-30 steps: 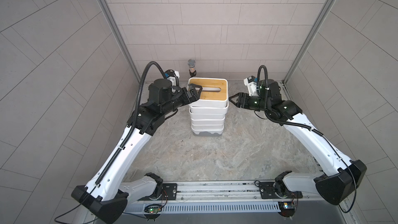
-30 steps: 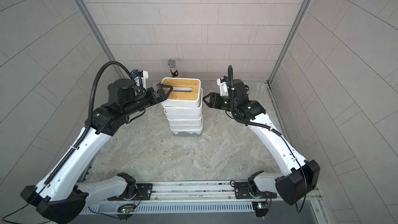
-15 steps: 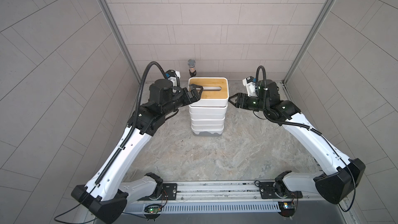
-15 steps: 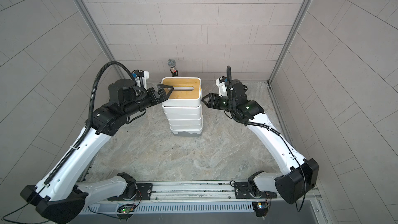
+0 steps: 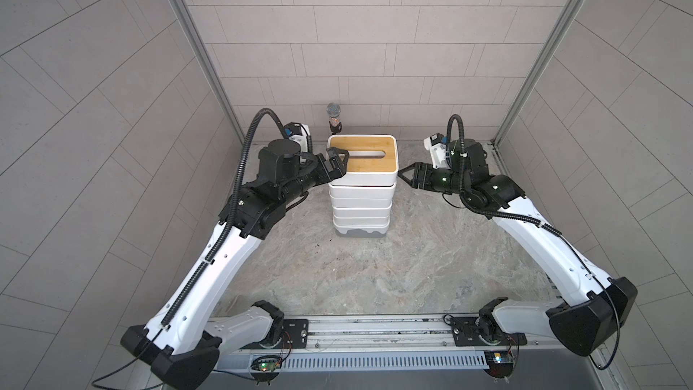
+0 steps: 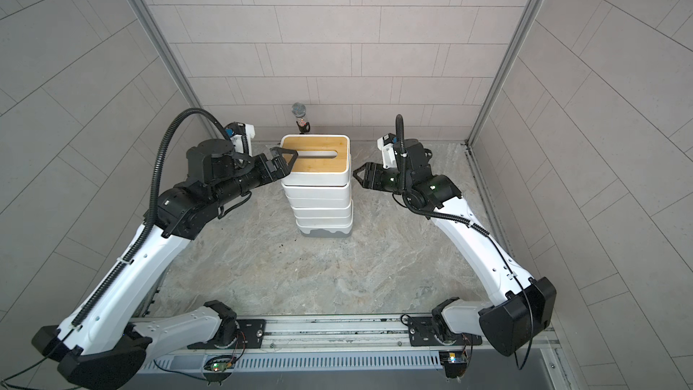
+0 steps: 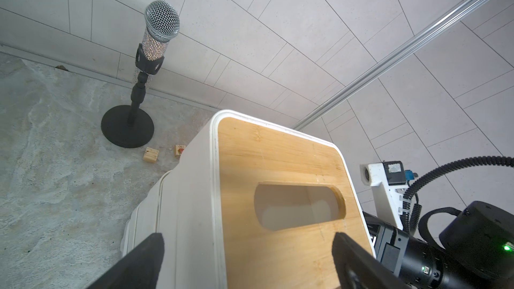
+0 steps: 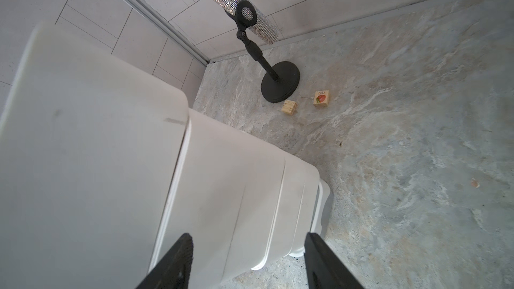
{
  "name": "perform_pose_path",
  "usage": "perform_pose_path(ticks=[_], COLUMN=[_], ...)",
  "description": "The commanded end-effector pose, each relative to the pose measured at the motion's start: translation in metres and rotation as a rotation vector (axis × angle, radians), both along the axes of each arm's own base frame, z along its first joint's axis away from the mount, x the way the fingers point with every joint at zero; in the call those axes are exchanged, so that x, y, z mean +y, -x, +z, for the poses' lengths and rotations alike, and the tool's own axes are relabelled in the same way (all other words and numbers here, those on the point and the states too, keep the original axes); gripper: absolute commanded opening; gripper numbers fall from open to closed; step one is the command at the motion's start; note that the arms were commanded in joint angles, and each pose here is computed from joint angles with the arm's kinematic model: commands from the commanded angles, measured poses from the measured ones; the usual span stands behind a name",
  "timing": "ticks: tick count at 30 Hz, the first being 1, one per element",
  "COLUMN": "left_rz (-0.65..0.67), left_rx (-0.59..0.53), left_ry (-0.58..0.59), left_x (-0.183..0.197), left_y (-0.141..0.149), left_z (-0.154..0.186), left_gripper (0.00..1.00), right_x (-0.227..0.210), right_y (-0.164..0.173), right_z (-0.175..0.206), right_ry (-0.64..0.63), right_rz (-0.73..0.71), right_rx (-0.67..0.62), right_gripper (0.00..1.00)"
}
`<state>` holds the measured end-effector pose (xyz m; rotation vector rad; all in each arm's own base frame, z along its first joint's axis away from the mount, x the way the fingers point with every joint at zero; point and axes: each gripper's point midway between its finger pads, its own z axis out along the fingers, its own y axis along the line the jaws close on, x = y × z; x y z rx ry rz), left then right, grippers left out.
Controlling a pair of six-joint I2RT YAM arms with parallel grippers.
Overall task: Stack the tissue boxes
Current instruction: Reset both arms
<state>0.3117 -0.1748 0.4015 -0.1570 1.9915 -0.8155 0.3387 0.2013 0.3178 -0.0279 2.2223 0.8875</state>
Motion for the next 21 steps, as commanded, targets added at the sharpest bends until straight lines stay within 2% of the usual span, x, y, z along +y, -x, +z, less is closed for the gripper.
perform_pose_path(ticks=[1,5,9,11,14,18,21], left_rz=[0.019,0.074,0.212,0.308,0.499,0.675,0.793], left_rx=[-0.056,-0.1,-0.102,-0.082,0.013,0.124,0.204], left_ry=[-0.006,-0.056,-0.097,-0.157,-0.271,-0.286,-0.314], left_x=[0.01,0.035,0.085,0.112,0.158,0.205,0.239], left_y=[0.006,0.014,0.024,0.029,0.032,0.025,0.012], left_z=[0.021,0.041,0.052,0.043,-0.002,-0.074,-0.136], left_gripper=[1.0,1.0,1.0,1.0,1.0,1.0,1.0], right_x=[-0.015,-0.049,-0.102,-0.128,-0.174,-0.224,-0.247], right_y=[0.005,0.0,-0.003,-0.004,-0.003,-0.002,-0.005], right_z=[0.023,0.025,0.014,0.0,-0.033,-0.081,-0.116], right_ry=[0.009,0.029,0.119,0.182,0.285,0.383,0.481], right_rz=[-0.022,-0.108,-0.281,-0.371,-0.541,-0.736,-0.813], right_rx=[-0.063,-0.079,-0.108,-0.112,-0.107,-0.113,-0.112], right_gripper=[0.68,0.71,0.79,0.82,0.87,0.93,0.98])
